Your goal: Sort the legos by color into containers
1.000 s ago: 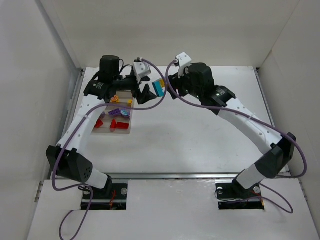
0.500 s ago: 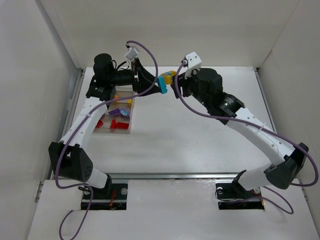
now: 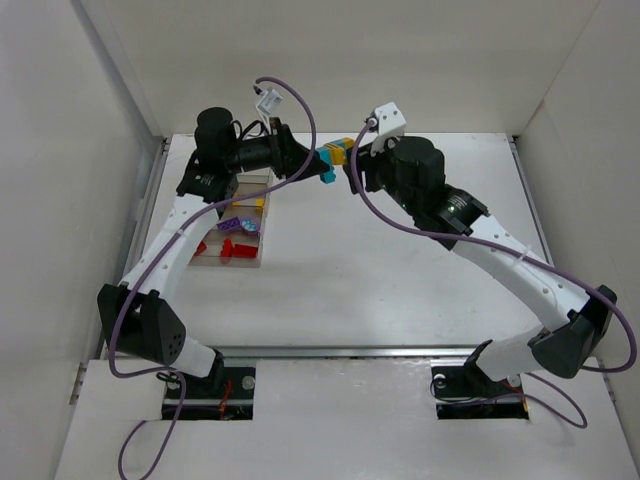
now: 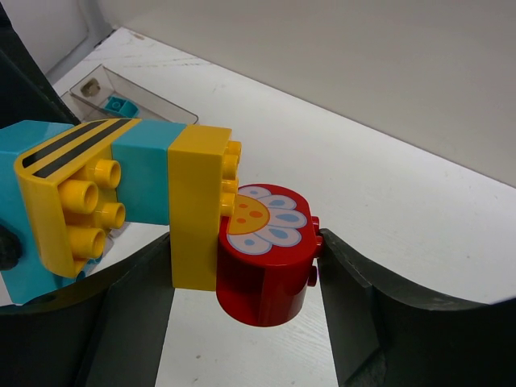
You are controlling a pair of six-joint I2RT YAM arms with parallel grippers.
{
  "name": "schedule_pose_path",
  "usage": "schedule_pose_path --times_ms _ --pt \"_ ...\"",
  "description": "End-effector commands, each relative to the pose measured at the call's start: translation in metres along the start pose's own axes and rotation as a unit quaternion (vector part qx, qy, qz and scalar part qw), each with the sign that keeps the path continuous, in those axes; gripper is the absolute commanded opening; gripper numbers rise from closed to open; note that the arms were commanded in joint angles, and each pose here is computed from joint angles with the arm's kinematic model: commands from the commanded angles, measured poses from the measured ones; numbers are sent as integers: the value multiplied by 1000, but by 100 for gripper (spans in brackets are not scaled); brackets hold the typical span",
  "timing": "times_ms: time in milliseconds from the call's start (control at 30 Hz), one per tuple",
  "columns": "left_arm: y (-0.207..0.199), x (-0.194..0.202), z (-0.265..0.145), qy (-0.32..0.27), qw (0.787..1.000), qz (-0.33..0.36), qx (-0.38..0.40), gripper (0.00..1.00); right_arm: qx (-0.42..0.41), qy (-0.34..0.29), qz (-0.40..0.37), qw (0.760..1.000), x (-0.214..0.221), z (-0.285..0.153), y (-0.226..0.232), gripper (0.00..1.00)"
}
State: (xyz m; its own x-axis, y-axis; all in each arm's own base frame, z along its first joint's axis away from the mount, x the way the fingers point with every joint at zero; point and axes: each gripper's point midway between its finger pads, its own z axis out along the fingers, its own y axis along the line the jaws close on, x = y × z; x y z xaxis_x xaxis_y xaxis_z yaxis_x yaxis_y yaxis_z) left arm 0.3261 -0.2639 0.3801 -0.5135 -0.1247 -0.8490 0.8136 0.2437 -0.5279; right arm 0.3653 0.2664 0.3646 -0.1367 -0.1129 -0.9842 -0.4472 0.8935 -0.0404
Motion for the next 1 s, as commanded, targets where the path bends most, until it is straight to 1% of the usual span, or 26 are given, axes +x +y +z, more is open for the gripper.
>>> schedule_pose_path --times_ms 0,67,100,200,233,333,367,400,467,633,667,733,800,867,967 --pt "-26 -23 -5 -24 999 44 9 57 0 -45 23 999 -23 0 2 0" --pt "-21 -22 -3 -24 999 40 4 54 0 -45 23 999 -23 0 2 0" --pt "-24 -21 -1 -22 999 40 8 46 -5 -45 23 999 -23 0 3 0" --pt "-23 -19 -1 -19 999 35 7 29 -9 -45 22 999 -23 -1 8 0" --pt "-24 -20 -1 -18 999 38 6 17 -9 -45 22 999 -23 -1 8 0" --pt "-21 -17 -2 -12 999 37 -4 0 -9 -45 22 999 -23 -3 7 0" --pt "-15 -14 -1 -8 1000 28 -11 0 -3 -40 21 999 -18 -2 5 0" --pt "-16 -15 -1 -7 999 40 -12 0 2 -40 22 999 -18 -2 3 0" --pt "-14 -12 -2 -2 999 38 -14 0 18 -41 22 999 -17 -5 -3 0" --pt "-10 -14 -11 -1 999 47 -21 0 66 -23 18 997 2 -5 -23 0" --pt "-12 -13 -13 0 998 55 -21 0 66 -23 25 997 2 -4 -22 0" --pt "-9 -13 -15 1 998 53 -27 0 84 -19 39 996 6 -2 -37 0" --pt "-11 -13 -17 2 998 65 -27 0 82 -20 56 995 7 -3 -41 0" --pt "-12 -10 -19 5 998 60 -28 0 98 -21 65 993 8 -2 -55 0" --pt "-8 -8 -22 8 997 63 -34 0 101 -17 70 992 12 0 -60 0"
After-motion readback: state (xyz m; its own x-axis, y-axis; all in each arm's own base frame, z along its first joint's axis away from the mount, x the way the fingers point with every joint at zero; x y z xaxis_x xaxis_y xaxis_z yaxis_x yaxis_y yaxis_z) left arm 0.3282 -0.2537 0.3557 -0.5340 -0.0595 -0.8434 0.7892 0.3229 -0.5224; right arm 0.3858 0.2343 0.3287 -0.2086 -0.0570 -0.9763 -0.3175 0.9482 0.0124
